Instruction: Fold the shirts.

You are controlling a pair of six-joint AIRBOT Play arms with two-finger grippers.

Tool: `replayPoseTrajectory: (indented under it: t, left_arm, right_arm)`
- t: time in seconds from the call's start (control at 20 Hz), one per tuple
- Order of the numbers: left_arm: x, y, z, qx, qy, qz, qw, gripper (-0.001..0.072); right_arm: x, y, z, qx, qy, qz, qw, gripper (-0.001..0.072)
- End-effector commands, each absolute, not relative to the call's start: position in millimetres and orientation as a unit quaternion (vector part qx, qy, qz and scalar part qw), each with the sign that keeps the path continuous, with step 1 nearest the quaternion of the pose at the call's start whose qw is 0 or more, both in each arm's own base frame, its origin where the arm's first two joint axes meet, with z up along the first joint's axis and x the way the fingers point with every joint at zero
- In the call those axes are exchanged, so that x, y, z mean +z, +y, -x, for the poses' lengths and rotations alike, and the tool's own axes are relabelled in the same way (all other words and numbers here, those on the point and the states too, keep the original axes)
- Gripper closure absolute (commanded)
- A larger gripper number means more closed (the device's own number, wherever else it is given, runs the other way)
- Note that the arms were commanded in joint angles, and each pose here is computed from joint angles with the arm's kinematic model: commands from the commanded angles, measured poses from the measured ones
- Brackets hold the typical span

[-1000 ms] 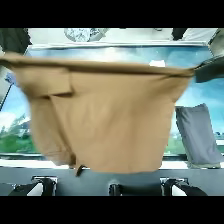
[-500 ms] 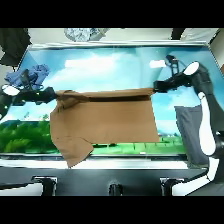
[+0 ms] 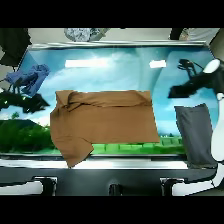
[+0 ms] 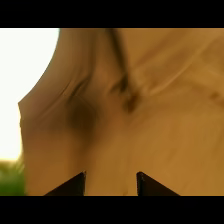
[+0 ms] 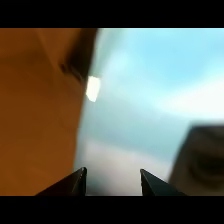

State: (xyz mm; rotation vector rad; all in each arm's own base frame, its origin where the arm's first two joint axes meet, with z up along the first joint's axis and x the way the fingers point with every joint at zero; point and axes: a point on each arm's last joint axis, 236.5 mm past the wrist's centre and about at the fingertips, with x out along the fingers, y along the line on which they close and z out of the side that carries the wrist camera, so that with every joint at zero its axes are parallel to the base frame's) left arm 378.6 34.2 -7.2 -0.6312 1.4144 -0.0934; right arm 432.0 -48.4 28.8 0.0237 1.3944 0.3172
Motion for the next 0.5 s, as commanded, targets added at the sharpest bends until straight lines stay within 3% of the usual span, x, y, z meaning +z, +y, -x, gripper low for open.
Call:
replayPoseTrajectory:
  t: [0.0,0.2,0.45]
  left_arm:
    - [-45,43,-286,-0.007,0.723,0.282,0.631,0.031]
    - [-96,19,-236,-0.019,0.744,0.281,0.606,0.0311]
    - [-111,19,-235,-0.017,0.735,0.273,0.621,0.0312]
  right_arm:
    - [33,-77,-359,0.155,0.729,-0.008,0.667,0.0296]
    - [27,-57,-359,0.176,0.728,0.004,0.662,0.0296]
    - [25,-38,-372,0.195,0.712,0.036,0.674,0.0293]
